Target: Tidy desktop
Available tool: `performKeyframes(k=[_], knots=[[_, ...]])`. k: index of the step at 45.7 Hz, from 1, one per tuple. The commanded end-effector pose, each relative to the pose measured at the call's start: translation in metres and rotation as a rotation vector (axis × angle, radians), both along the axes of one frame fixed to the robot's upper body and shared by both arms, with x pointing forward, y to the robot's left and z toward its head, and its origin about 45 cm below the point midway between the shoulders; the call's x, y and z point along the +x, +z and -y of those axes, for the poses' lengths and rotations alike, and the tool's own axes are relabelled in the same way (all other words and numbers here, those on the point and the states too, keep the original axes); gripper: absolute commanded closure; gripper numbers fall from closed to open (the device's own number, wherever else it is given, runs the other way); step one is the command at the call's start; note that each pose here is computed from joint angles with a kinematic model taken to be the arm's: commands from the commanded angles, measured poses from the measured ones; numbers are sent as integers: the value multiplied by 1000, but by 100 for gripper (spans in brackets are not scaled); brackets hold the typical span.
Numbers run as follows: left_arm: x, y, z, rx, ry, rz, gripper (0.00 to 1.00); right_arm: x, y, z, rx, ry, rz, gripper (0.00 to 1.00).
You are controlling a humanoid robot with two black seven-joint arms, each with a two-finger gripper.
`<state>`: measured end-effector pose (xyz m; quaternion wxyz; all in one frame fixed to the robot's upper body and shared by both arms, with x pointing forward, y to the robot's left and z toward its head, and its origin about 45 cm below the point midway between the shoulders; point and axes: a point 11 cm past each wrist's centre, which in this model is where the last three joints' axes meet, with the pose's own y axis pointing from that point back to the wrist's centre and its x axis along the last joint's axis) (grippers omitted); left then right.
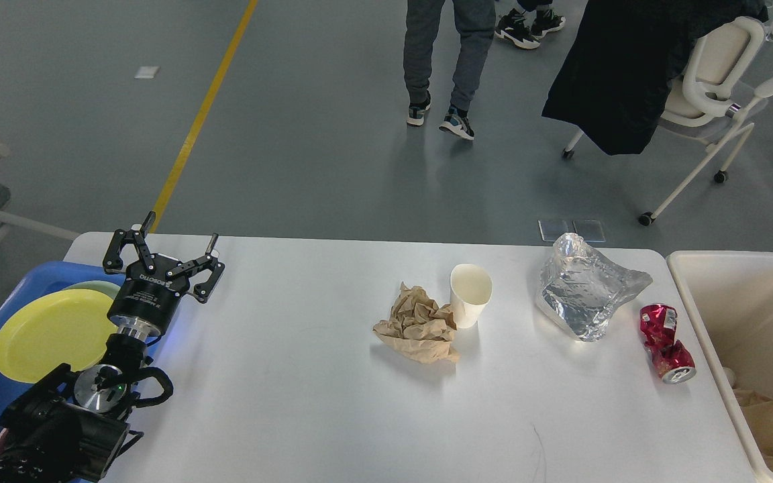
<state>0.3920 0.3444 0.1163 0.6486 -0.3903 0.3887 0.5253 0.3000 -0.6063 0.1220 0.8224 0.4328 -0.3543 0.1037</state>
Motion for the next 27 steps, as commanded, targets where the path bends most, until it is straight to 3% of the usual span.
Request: performKeyframes(k=[1,2,3,17,27], knots=[[0,0,0,0,0,-1,0,3,-4,-5,13,9,0,0],[0,0,0,0,0,-1,0,4,-5,-7,15,13,2,4],[0,0,0,0,0,-1,0,4,-7,-9,18,15,0,0],[0,0,0,0,0,-1,0,3,-11,-12,19,21,-5,0],[0,0,0,0,0,-1,0,18,-1,-16,24,30,32,0]])
